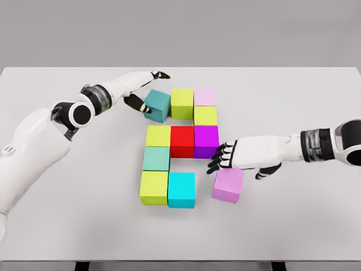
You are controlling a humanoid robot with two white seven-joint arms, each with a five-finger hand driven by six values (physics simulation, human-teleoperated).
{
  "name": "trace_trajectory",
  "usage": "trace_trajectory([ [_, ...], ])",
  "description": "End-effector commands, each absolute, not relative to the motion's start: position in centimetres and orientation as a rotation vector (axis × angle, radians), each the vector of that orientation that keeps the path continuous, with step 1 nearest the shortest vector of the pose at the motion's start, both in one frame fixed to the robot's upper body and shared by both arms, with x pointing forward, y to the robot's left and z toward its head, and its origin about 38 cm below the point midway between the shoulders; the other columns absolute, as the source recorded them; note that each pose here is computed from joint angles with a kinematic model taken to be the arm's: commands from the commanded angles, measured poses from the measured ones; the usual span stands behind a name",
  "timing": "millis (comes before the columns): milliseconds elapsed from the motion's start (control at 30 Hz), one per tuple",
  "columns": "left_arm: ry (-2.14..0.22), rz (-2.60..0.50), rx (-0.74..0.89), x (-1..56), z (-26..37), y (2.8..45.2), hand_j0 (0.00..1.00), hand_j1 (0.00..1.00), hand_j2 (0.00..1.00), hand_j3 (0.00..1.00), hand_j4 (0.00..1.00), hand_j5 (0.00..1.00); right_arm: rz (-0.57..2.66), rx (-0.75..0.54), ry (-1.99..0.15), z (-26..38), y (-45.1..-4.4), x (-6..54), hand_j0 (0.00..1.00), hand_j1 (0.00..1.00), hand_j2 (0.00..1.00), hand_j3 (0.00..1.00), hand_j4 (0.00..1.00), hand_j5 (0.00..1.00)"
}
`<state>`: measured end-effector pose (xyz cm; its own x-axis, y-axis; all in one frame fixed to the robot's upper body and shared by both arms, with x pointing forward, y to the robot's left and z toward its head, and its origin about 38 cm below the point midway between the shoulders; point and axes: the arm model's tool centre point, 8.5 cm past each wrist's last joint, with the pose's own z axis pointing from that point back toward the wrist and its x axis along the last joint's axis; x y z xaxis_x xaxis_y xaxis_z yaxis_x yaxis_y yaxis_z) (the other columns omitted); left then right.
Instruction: Assemble the squares on the desktop into the number 2
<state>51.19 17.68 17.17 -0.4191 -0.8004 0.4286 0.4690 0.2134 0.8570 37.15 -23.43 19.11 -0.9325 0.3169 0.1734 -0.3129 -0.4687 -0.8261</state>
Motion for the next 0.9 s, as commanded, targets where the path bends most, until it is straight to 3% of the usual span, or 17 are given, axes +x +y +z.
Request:
trace_trajectory([
  [0, -1.392, -1.463, 0.348, 51.1, 17.6, 18.6, 1.0, 1.0, 1.0, 1.0, 1.0, 1.0, 2.405, -0.013, -1.365, 19.4, -23.6, 37.3, 1.0, 1.0, 1.0, 1.0, 1.0, 1.0],
  [133, -1.391, -1.4, 0.328, 50.7, 19.0, 20.7, 1.0, 1.0, 1.0, 1.0, 1.0, 1.0, 2.368, -0.118, -1.404, 21.9, -25.2, 38.3, 1.0, 1.0, 1.0, 1.0, 1.0, 1.0],
  [167, -1.374, -1.383, 0.339, 50.6, 19.3, 21.0, 0.92, 0.92, 0.92, 0.92, 0.92, 0.92, 2.356, -0.154, -1.407, 22.7, -25.9, 38.5, 1.0, 1.0, 1.0, 1.0, 1.0, 1.0],
  [233, -1.395, -1.4, 0.335, 50.2, 19.8, 20.5, 0.52, 0.52, 0.52, 0.52, 0.52, 0.52, 2.333, -0.229, -1.435, 24.6, -26.8, 39.2, 1.0, 1.0, 1.0, 1.0, 1.0, 1.0],
  [367, -1.441, -1.44, 0.311, 49.7, 20.2, 20.0, 0.57, 0.57, 0.57, 0.57, 0.57, 0.57, 2.239, -0.213, -1.393, 23.3, -29.4, 39.6, 0.98, 0.98, 0.98, 0.98, 0.98, 0.98],
  [400, -1.481, -1.473, 0.287, 49.3, 20.6, 19.5, 0.46, 0.46, 0.46, 0.46, 0.46, 0.46, 2.189, -0.229, -1.354, 22.7, -31.1, 40.4, 0.86, 0.86, 0.86, 0.86, 0.86, 0.86],
  [433, -1.499, -1.483, 0.273, 49.0, 21.1, 19.5, 0.42, 0.42, 0.42, 0.42, 0.42, 0.42, 2.157, -0.242, -1.331, 22.4, -32.2, 40.9, 0.75, 0.75, 0.75, 0.75, 0.75, 0.75],
  [467, -1.502, -1.481, 0.27, 49.0, 21.1, 19.4, 0.5, 0.5, 0.5, 0.5, 0.5, 0.5, 2.149, -0.256, -1.298, 22.3, -33.4, 40.8, 0.54, 0.54, 0.54, 0.54, 0.54, 0.54],
  [500, -1.499, -1.479, 0.27, 49.0, 21.1, 19.5, 0.68, 0.68, 0.68, 0.68, 0.68, 0.68, 2.156, -0.255, -1.283, 22.3, -33.5, 40.8, 0.39, 0.39, 0.39, 0.39, 0.39, 0.39],
  [533, -1.494, -1.477, 0.273, 49.0, 21.0, 19.6, 0.99, 0.99, 0.99, 0.99, 0.99, 0.99, 2.16, -0.246, -1.259, 21.8, -33.8, 40.5, 0.34, 0.34, 0.34, 0.34, 0.34, 0.34],
  [667, -1.482, -1.48, 0.282, 49.0, 20.7, 19.8, 1.0, 1.0, 1.0, 1.0, 1.0, 1.0, 2.222, -0.201, -1.184, 20.2, -33.0, 40.0, 0.42, 0.42, 0.42, 0.42, 0.42, 0.42],
  [700, -1.476, -1.487, 0.282, 48.9, 20.3, 19.6, 1.0, 1.0, 1.0, 1.0, 1.0, 1.0, 2.228, -0.196, -1.192, 20.1, -32.6, 40.1, 0.55, 0.55, 0.55, 0.55, 0.55, 0.55],
  [733, -1.466, -1.514, 0.296, 48.7, 19.8, 19.1, 1.0, 1.0, 1.0, 1.0, 1.0, 1.0, 2.247, -0.205, -1.18, 19.8, -32.4, 40.1, 0.58, 0.58, 0.58, 0.58, 0.58, 0.58],
  [767, -1.468, -1.519, 0.295, 48.7, 19.7, 18.9, 1.0, 1.0, 1.0, 1.0, 1.0, 1.0, 2.255, -0.198, -1.192, 19.6, -31.8, 40.1, 0.68, 0.68, 0.68, 0.68, 0.68, 0.68],
  [867, -1.469, -1.52, 0.292, 48.7, 19.7, 18.6, 1.0, 1.0, 1.0, 1.0, 1.0, 1.0, 2.281, -0.191, -1.212, 20.0, -30.9, 39.7, 0.79, 0.79, 0.79, 0.79, 0.79, 0.79],
])
